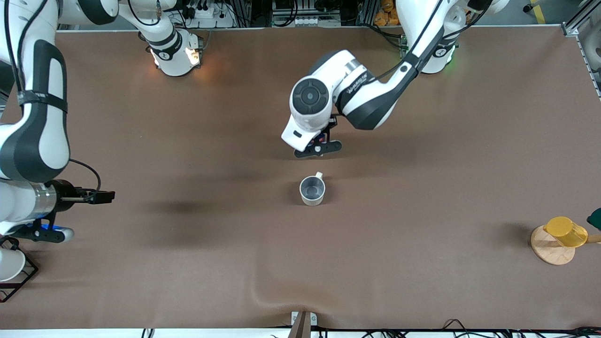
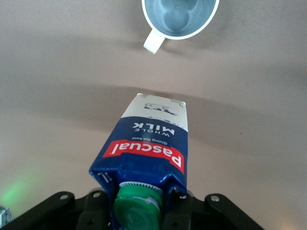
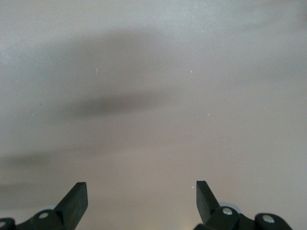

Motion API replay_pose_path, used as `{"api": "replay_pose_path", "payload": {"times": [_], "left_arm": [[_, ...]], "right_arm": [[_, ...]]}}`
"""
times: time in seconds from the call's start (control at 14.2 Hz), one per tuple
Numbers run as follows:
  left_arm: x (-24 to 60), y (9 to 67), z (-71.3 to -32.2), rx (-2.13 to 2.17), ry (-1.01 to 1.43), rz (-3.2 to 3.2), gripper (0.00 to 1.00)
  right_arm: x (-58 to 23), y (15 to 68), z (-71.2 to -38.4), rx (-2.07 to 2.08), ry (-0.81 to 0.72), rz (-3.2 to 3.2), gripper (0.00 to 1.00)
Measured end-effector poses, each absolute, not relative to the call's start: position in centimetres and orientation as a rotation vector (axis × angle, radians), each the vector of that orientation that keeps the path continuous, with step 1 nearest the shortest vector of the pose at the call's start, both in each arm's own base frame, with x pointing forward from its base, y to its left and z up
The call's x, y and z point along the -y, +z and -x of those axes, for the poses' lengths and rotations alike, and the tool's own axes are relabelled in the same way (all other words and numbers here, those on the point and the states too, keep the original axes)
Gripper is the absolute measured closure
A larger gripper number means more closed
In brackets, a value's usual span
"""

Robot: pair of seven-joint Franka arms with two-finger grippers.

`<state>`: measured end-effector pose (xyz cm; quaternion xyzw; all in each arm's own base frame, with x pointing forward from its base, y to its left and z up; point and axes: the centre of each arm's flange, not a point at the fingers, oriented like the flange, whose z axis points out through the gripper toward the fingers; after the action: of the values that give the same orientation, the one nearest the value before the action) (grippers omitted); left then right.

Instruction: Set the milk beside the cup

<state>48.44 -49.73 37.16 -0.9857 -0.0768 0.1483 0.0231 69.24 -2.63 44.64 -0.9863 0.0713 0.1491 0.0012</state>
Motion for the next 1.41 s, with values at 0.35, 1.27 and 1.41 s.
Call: {"api": "replay_pose_path", "payload": {"times": [0.35, 1.27, 1.41], "left_arm": [[49.5, 35.8, -49.2, 0.195, 0.455, 3.055, 0.70], [49.1, 32.5, -50.8, 0.188, 0.367, 3.046, 0.70], [49.3, 32.1, -50.7, 0.184, 0.372, 3.043, 0.70]], "right_arm": [[3.4, 52.4, -62.1, -0.205, 0.257, 3.102, 0.00], [6.7, 55.5, -56.3, -0.145, 0.036, 3.117, 0.00], [6.5, 56.0, -56.2, -0.139, 0.020, 3.120, 0.00]]}}
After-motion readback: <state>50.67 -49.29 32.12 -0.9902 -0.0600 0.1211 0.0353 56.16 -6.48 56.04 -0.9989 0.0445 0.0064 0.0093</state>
